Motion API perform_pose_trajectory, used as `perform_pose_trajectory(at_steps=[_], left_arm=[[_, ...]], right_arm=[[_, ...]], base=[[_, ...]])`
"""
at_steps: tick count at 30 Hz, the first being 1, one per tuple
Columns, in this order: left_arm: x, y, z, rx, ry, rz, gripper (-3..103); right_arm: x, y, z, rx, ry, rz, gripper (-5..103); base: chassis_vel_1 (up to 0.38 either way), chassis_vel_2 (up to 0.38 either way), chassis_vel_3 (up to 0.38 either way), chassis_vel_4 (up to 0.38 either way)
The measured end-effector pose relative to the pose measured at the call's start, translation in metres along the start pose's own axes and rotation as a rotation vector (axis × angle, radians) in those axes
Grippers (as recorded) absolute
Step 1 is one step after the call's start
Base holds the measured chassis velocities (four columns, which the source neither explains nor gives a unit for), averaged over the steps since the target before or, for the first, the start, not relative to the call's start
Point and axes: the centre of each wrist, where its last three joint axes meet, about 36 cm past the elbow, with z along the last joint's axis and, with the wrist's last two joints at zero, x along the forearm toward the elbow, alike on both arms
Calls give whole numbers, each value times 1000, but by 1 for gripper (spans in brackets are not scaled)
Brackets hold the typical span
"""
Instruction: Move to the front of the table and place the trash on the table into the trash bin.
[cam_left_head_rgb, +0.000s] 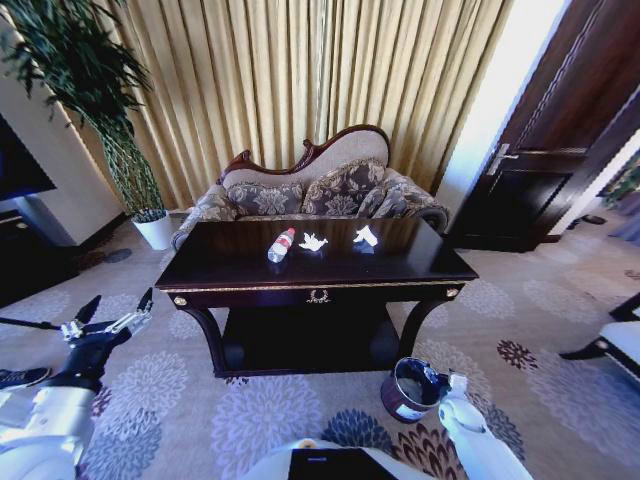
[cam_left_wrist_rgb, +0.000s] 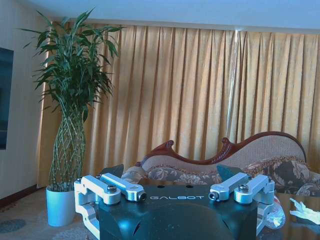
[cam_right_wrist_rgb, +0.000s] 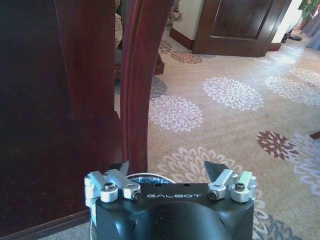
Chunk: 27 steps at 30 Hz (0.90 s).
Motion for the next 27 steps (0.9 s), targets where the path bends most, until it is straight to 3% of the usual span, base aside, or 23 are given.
perform_pose_trajectory(at_steps=[4,15,19,27], left_arm=[[0,0,0,2,0,0,100],[0,-1,1,9,1,1,100],[0,-1,1,12,-2,1,100],[-3,-2,0,18,-12,7,100]], right_arm=[[0,0,0,3,0,0,99],[5,-1,-5,-10,15,-5,100],[23,1,-38,-78,-53,-46,100],[107,7,-146,-71,-342,-208,100]], base=[[0,0,0,0],[0,0,0,0],[0,0,0,0],[0,0,0,0]])
